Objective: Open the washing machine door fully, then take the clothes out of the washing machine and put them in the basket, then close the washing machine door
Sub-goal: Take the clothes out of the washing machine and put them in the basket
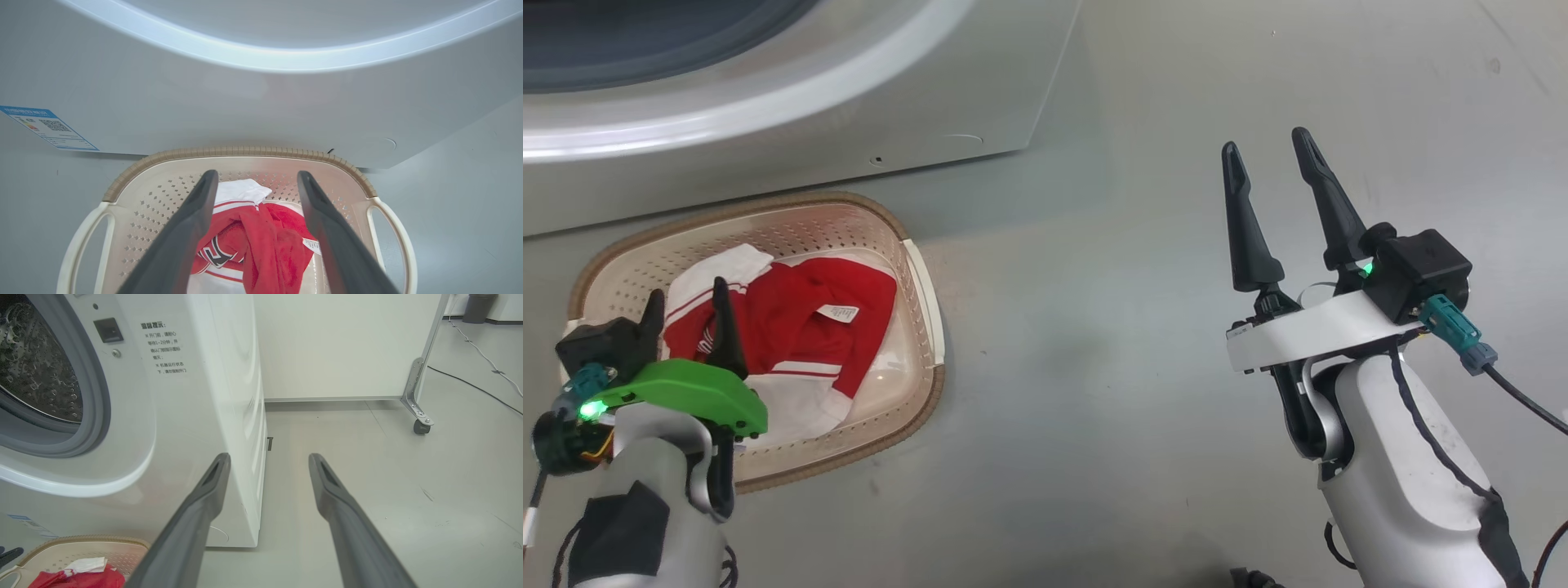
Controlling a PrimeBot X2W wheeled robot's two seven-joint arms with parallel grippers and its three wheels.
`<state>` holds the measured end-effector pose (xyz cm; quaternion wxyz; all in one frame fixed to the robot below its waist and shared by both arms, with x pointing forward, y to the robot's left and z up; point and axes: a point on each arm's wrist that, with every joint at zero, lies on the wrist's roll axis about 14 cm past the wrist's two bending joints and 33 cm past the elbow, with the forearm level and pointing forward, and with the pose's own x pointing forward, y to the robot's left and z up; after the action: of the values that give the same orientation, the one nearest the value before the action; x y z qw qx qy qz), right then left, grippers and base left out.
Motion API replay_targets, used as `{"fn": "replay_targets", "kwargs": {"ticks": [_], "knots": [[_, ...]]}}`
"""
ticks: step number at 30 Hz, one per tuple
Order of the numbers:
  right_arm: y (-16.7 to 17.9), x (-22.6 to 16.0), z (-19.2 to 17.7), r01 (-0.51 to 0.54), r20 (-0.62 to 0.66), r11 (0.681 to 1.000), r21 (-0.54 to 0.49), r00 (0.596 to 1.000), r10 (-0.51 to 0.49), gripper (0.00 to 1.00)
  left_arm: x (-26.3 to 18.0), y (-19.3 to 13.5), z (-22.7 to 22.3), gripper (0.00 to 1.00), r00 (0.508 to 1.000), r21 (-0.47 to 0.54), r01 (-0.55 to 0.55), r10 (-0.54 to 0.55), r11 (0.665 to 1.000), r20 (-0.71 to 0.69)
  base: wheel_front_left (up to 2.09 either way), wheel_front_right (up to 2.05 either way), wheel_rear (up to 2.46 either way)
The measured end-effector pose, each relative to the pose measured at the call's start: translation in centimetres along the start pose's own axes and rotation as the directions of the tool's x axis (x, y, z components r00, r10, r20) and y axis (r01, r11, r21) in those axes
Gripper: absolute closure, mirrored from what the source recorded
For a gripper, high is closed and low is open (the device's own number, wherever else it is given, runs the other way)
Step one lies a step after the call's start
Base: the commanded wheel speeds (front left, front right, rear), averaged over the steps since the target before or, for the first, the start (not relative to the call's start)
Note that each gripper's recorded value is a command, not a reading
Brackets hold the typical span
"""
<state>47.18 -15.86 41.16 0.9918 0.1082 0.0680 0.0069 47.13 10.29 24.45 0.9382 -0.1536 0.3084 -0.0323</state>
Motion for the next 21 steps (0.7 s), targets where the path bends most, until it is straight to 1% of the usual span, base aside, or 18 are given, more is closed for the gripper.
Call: {"fn": "replay_targets", "kwargs": {"ticks": [2,7,13,16,21], "knots": [[-0.1,-0.3,0.1,0.011,0.001,1.0,-0.003,1.0,-0.011,0.0,-0.4,-0.8,1.2,0.0,0.999,0.0,0.017,-0.017,1.0,0.035,0.0,0.0,0.0],[0.1,-0.8,0.8,0.008,0.014,1.0,-0.007,1.0,-0.008,0.0,-1.8,-2.5,4.6,0.0,0.99,0.048,0.058,-0.064,0.997,0.13,0.0,0.0,0.0],[1.1,-1.8,1.4,-0.014,0.023,1.0,-0.005,1.0,0.014,0.0,-4.2,-3.0,9.0,0.0,0.964,0.073,0.066,-0.083,0.995,0.254,0.0,0.0,0.0],[1.6,-2.3,1.8,-0.025,0.029,1.0,-0.004,0.999,0.026,0.0,-5.7,-3.3,11.2,0.0,0.942,0.103,0.066,-0.096,0.993,0.321,0.0,0.0,0.0],[2.7,-3.3,2.4,-0.051,0.04,0.999,-0.002,0.998,0.051,0.0,-8.5,-3.3,14.8,0.0,0.898,0.131,0.034,-0.088,0.991,0.432,0.0,0.0,0.0]]}}
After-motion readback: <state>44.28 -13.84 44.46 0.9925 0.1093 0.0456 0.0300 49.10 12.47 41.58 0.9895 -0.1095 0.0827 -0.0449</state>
